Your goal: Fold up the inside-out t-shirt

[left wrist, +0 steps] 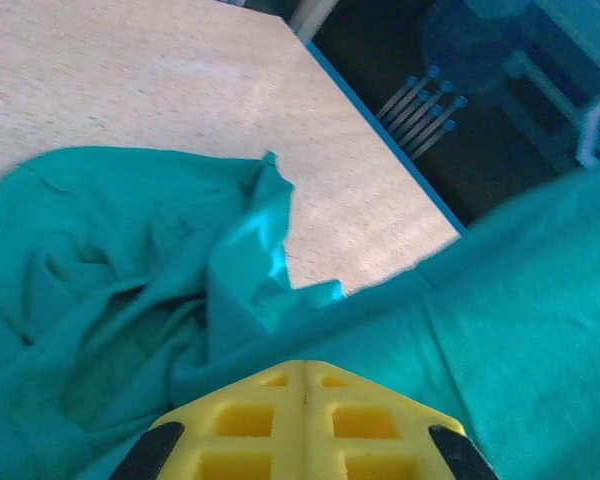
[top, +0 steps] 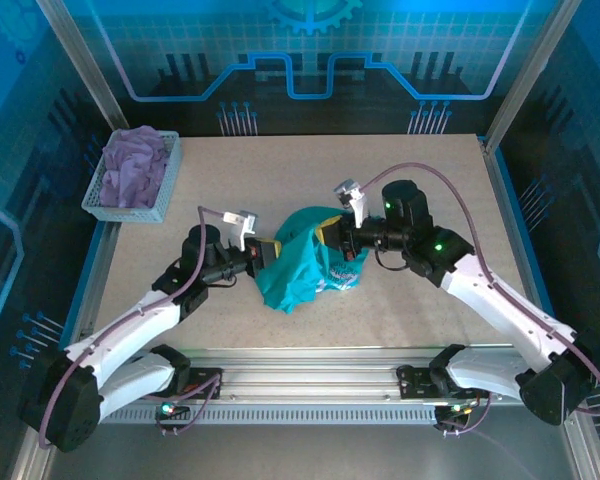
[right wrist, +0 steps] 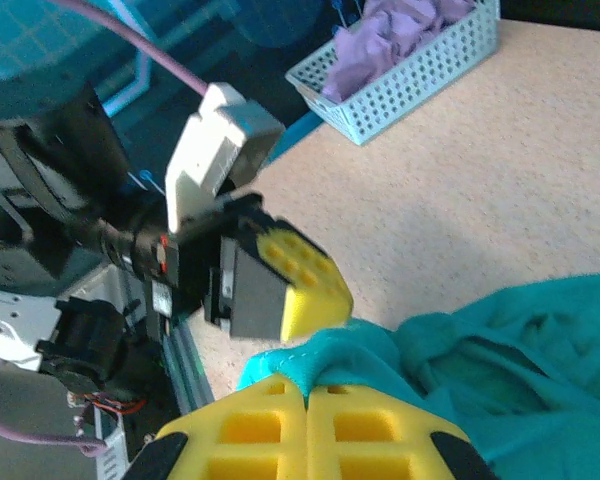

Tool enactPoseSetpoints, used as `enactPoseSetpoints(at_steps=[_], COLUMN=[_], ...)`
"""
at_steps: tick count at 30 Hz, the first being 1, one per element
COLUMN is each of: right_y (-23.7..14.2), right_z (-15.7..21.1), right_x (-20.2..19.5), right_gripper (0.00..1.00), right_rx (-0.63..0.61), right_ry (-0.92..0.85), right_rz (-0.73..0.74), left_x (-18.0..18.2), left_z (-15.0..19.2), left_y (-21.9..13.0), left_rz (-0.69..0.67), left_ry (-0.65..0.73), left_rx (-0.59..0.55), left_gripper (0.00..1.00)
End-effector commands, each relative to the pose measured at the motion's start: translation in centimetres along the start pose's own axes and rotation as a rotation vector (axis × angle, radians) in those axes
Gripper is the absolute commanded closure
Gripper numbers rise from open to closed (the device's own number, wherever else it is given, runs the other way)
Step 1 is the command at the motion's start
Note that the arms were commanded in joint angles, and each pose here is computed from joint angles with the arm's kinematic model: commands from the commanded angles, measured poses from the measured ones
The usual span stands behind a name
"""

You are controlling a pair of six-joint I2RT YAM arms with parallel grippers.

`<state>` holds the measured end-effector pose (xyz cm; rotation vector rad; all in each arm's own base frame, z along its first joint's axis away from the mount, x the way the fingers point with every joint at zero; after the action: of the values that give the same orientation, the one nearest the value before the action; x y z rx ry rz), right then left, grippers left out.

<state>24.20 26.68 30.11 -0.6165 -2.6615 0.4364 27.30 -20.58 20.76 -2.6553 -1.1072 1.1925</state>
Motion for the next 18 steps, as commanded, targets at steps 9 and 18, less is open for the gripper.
enactPoseSetpoints(at_steps=[9,18], right_y=[-0.9,0.0], right_z=[1.7,1.6], right_x=[-0.8,-1.2], right_gripper=[1.00,1.00], right_rx=[0.103,0.103], right_ry=[-0.067,-0.055], right_rz=[0.117,0.079], left_x=[0.9,-2.1], left_z=[-1.8,1.3], left_y=[0.2,1.1], left_rz=[-0.115,0.077], left_ry=[0.002,0.160], left_rx=[-0.011,0.105], left_gripper=[0.95,0.31])
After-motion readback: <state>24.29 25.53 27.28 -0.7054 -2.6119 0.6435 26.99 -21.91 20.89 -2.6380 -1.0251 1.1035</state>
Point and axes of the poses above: each hand's point on the last joint's axis, 136 mm out from that joint toward the fingers, its own y axis out along the fingers, its own x axis along the line the jaws close on, z = x × y, the point moved 1 cm from there along -y, back along the fingers, and after that the axes turned 7 degrees about -y, right-handed, at the moved point
